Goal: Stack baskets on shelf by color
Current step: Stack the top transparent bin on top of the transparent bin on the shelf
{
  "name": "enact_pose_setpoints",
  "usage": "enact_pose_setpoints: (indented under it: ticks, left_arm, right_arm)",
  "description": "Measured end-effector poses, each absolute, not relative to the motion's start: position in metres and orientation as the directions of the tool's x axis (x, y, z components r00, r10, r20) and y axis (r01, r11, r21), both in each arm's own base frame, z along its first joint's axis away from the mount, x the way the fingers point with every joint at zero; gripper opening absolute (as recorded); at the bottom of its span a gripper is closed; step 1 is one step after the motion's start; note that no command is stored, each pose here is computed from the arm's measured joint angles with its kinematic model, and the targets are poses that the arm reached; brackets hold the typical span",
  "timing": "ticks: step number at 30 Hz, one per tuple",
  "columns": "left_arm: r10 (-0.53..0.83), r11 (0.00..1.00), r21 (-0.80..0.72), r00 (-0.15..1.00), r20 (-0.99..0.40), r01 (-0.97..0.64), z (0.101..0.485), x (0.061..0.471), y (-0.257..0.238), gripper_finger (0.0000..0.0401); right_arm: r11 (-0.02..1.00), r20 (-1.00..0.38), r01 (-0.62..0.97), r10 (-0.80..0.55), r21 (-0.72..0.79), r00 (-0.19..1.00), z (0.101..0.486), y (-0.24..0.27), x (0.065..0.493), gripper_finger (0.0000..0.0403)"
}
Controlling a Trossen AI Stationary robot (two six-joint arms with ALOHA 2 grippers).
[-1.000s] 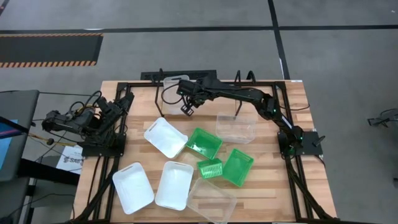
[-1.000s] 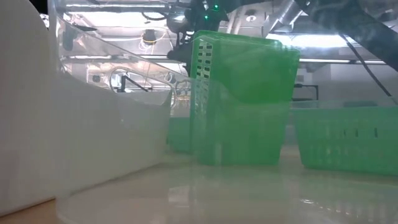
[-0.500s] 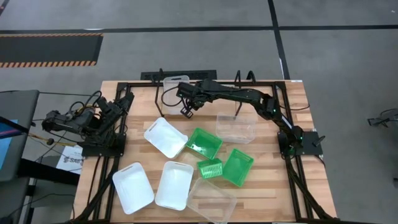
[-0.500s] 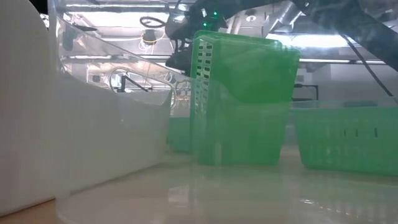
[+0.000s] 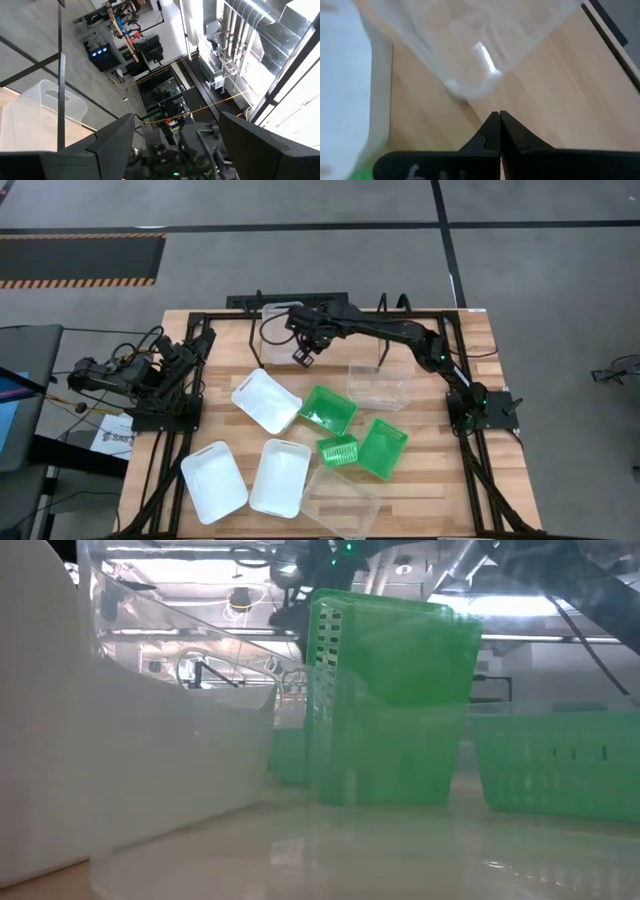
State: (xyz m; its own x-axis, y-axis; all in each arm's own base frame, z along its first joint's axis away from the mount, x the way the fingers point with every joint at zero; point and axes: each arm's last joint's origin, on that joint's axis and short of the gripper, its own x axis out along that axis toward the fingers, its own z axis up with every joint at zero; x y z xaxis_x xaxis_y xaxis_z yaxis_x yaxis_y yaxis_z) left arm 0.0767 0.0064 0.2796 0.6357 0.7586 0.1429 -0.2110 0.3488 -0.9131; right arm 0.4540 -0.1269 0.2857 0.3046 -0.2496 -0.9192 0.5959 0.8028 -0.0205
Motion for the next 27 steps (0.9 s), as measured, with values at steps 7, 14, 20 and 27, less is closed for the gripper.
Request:
enact_pose_setpoints:
  ticks: [7,14,20,27]
  left_arm:
    - [0.752,0.356,-0.909,0.644,0.141,-0.216,0.279,0.077,0.006,0.0279]
    - [0.736,0.37,-0.903,0.662,0.141,-0.22,0.278,0.078,0.006,0.0279]
    - [0.735,0.369,-0.904,0.664,0.141,-0.216,0.278,0.078,0.006,0.0279]
    - [0.735,0.368,-0.904,0.663,0.141,-0.216,0.278,0.078,0.006,0.0279]
  right_arm:
    - [0.837,-0.961,0.536,-0.227,-0.11,0.157,0.347,-0.103,0.389,0.0019]
    - [0.757,-0.97,0.645,-0.222,-0.105,0.103,0.355,-0.088,0.342,0.0106]
    - [0.611,-0.981,0.771,-0.174,-0.179,-0.089,0.314,-0.063,0.28,0.0215]
    - [0.352,-0.99,0.932,-0.133,-0.083,-0.037,0.258,-0.031,0.222,0.0255]
